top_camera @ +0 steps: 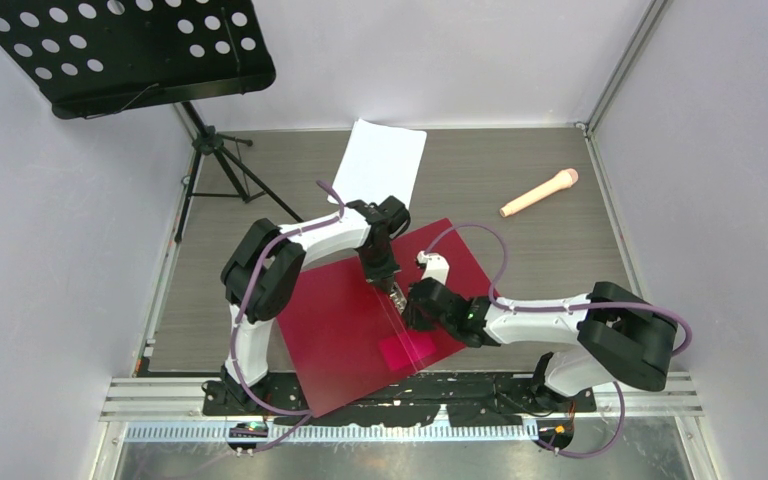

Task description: Put the files into the folder

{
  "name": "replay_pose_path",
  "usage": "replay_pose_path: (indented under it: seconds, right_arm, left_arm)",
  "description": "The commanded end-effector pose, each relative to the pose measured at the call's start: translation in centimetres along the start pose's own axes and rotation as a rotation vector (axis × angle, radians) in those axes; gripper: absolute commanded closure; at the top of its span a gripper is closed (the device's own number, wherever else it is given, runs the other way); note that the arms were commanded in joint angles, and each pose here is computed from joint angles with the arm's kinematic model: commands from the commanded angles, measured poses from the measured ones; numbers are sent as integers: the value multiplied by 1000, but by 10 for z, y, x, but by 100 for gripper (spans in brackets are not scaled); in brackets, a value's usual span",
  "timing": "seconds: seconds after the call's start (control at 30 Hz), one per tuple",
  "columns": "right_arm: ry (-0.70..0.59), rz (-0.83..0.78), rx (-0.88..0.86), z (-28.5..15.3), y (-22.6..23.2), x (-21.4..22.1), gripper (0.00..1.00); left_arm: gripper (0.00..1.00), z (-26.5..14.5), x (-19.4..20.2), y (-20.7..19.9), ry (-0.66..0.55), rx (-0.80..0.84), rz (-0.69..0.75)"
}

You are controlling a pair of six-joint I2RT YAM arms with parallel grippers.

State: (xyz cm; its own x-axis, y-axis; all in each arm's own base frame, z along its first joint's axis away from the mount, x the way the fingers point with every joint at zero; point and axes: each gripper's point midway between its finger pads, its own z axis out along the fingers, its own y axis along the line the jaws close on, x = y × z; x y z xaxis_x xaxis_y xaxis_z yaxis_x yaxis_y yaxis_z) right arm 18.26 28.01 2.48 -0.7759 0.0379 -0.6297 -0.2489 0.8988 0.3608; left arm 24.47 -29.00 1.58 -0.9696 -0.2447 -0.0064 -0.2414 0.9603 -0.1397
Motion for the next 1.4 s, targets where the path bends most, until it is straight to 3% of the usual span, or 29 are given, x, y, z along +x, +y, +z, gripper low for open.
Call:
replay_pose_path:
  seconds: [0.0, 0.27, 0.7, 1.37]
  right_arm:
    - [-8, 50, -13, 1, 3, -5, 74]
    - [30, 86, 41, 4, -14, 8, 79]
    - [130, 11, 201, 2, -45, 22, 83]
    - [241, 22, 441, -8, -91, 35, 94]
  left_arm:
    - [100, 34, 20, 75, 66, -303, 31]
    - [100, 36, 24, 79, 60, -297, -8]
    - [100, 40, 25, 91, 19, -318, -58]
    - [100, 45, 19, 98, -6, -358, -44]
